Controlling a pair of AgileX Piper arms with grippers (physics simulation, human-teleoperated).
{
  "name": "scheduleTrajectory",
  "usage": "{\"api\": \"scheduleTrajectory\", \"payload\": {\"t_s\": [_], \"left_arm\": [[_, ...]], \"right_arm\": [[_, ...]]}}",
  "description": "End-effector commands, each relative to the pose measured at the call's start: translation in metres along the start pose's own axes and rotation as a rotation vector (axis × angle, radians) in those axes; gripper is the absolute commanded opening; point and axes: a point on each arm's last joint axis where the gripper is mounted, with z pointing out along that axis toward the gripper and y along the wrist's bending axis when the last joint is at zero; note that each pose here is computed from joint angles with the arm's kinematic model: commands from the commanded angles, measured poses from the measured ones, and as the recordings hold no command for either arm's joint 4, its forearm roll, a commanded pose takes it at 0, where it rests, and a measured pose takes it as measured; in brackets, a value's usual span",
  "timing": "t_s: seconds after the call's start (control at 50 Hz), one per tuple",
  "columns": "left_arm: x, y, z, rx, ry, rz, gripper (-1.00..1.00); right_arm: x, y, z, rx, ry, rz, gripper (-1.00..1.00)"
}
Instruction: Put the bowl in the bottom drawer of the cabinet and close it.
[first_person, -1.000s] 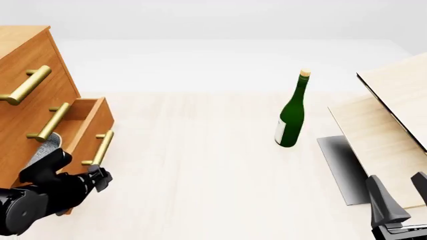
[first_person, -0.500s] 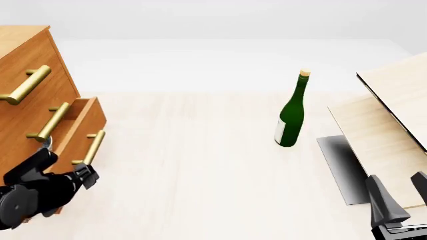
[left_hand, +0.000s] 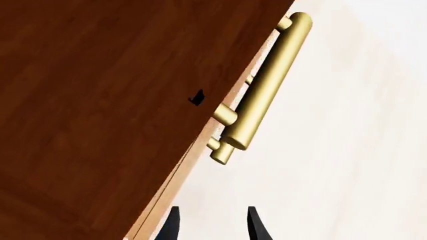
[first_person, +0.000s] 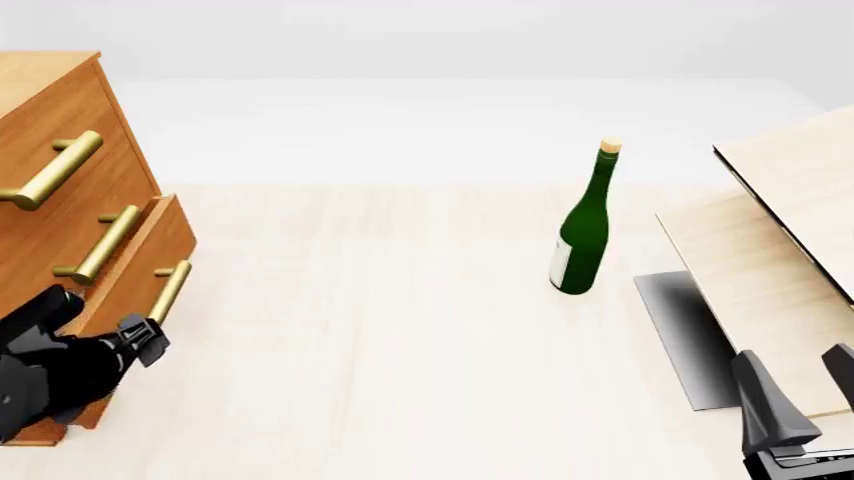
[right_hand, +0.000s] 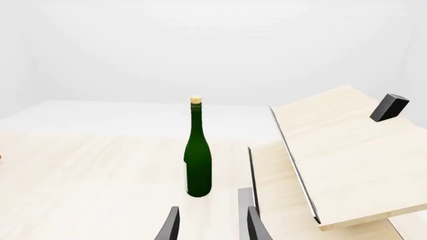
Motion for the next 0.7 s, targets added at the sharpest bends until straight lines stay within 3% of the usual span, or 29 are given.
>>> {"api": "scheduleTrajectory", "payload": {"t_s": [0.02, 0.54, 0.7], "left_arm": [[-0.0152, 0.0113, -0.0056, -0.039, -0.06, 0.023, 1.0], [-0.0234, 0.0121, -0.0075, -0.039, -0.091, -0.027, 1.0], [-0.0214, 0.0208, -0.0032, -0.063, -0.093, -0.068, 1.0]], "right_arm": [[0.0, 0.0, 0.0, 0.0, 0.0, 0.0, 1.0], [0.0, 0.0, 0.0, 0.0, 0.0, 0.0, 1.0], [0.0, 0.0, 0.0, 0.0, 0.0, 0.0, 1.0]]}}
